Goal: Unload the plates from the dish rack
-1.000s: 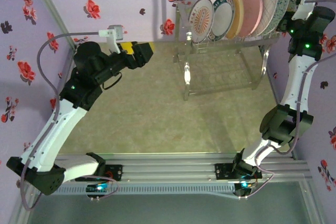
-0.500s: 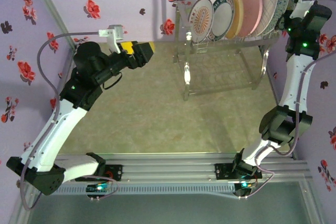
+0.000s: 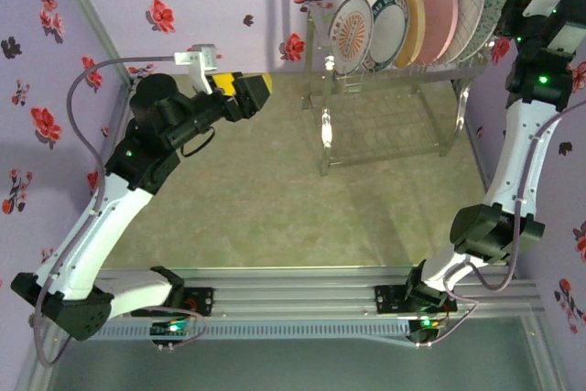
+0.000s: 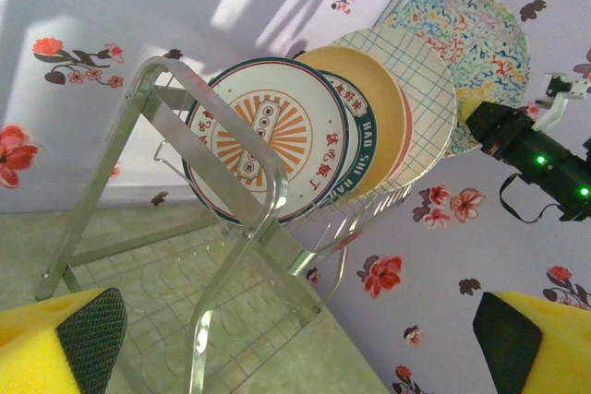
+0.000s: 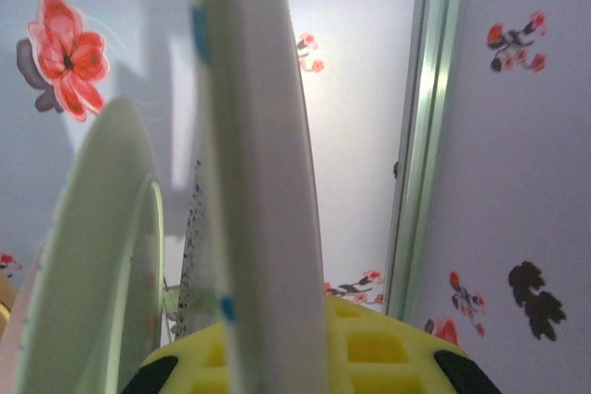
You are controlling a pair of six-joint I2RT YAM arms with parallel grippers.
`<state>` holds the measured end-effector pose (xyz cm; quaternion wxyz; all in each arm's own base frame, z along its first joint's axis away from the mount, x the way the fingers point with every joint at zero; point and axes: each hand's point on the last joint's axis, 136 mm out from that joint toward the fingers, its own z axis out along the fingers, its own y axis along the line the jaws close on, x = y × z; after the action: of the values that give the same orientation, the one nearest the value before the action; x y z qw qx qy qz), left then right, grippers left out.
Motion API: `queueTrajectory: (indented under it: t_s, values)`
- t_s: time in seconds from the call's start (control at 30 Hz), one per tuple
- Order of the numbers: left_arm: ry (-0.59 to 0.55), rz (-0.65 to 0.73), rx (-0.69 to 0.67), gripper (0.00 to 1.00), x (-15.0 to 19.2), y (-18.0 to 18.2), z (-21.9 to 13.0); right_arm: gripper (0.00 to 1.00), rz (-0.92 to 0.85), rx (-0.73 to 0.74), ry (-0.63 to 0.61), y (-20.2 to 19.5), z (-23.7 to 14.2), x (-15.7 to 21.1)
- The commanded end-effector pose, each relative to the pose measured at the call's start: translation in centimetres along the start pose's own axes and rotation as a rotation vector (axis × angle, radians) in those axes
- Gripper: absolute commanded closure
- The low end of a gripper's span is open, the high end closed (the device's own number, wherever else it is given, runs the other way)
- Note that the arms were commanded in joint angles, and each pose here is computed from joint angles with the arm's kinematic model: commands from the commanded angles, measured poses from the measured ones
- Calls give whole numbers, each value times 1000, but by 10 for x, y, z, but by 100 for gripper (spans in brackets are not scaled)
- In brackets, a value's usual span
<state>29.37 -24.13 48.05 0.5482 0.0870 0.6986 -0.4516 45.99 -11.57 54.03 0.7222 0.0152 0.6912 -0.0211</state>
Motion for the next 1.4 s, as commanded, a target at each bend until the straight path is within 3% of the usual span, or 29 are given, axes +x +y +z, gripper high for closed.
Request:
queueTrajectory:
  t_s: [0.0,0.77,1.37]
  values:
    - [-64,18,32,0,-18,-16,-8,100,-31,38,-140,3,-25,-54]
    - [-74,29,70,0,-25,-33,-5,100,-66,131,-218,4,-79,-93]
    - [-29,-7,168,0,-17,-65,14,100,-45,190,-349,16,-158,-138]
